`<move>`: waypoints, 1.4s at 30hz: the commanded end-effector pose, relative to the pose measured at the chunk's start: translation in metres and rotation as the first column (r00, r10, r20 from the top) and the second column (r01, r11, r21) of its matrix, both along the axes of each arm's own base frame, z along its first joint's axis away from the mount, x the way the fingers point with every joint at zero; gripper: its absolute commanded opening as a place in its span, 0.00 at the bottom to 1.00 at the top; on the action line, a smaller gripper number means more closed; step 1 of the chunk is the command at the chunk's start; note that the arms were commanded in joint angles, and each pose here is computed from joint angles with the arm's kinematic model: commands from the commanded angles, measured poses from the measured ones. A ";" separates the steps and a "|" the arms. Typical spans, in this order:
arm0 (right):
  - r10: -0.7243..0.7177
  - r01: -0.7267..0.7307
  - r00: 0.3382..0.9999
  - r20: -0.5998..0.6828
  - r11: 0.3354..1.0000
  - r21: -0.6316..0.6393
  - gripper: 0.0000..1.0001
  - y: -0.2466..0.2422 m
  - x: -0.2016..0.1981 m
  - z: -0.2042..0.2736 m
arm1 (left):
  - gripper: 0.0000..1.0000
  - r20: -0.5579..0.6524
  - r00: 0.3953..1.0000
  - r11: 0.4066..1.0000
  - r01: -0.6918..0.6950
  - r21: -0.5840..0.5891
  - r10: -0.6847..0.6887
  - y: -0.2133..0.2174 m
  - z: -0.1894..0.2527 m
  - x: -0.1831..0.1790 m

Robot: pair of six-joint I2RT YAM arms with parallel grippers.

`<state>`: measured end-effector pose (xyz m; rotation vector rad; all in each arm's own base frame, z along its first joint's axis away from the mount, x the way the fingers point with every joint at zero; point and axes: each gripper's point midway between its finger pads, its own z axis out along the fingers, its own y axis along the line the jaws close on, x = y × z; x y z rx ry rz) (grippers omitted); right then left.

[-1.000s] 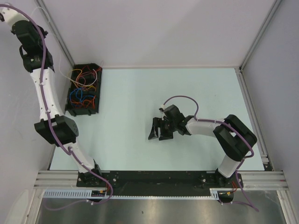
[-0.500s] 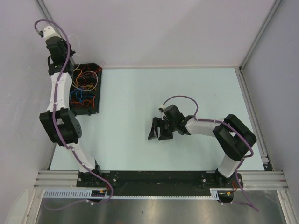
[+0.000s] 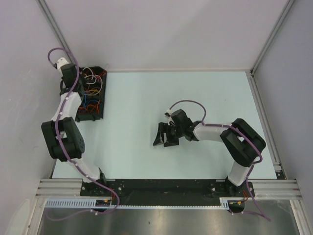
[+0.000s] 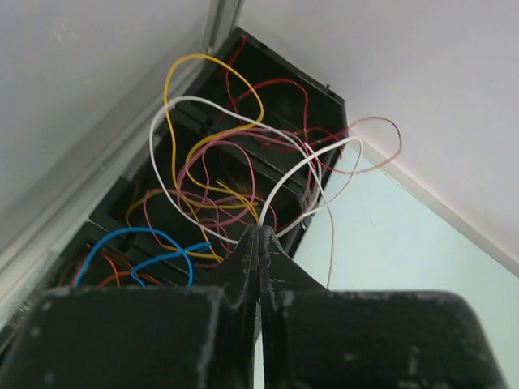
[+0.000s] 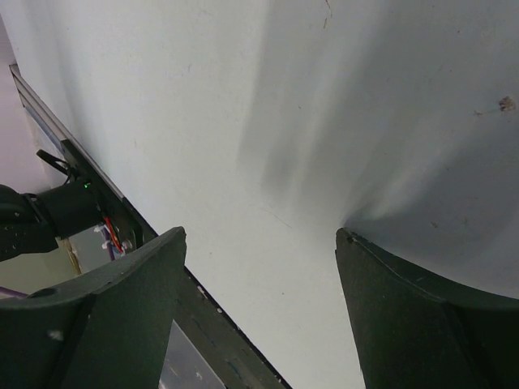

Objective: Untangle the cables

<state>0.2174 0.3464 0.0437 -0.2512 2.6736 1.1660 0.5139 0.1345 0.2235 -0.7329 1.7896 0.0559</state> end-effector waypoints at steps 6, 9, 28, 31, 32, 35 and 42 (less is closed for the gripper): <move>-0.001 0.000 1.000 -0.013 0.997 -0.072 0.80 -0.011 -0.002 -0.019 | 0.00 0.146 0.989 0.997 0.025 -0.078 -0.014 -0.027 0.038 -0.042; 0.003 -0.004 1.000 -0.008 0.997 -0.081 0.79 -0.012 -0.004 -0.018 | 0.00 0.146 0.989 0.997 0.020 -0.074 -0.009 -0.030 0.045 -0.055; 0.013 -0.011 1.000 0.026 0.997 -0.076 0.79 -0.011 -0.009 -0.006 | 0.00 -0.099 0.995 1.000 0.001 -0.008 -0.002 -0.007 -0.019 -0.016; 0.019 -0.017 1.000 0.019 0.997 -0.080 0.79 -0.013 -0.009 -0.009 | 0.00 -0.116 0.993 1.000 0.001 -0.002 -0.001 -0.002 -0.019 -0.006; 0.018 -0.017 1.000 0.019 0.997 -0.081 0.79 -0.013 -0.009 -0.009 | 0.00 -0.156 0.988 1.000 0.008 -0.001 -0.008 0.000 -0.034 0.000; 0.020 -0.019 1.000 0.014 0.996 -0.082 0.79 -0.014 -0.007 -0.012 | 0.00 -0.211 0.977 1.000 0.027 0.004 -0.026 0.006 -0.048 0.020; 0.000 0.000 1.000 0.001 0.996 -0.090 0.79 -0.023 0.000 -0.017 | 0.00 -0.262 0.965 0.999 0.016 0.052 -0.002 0.032 -0.073 0.049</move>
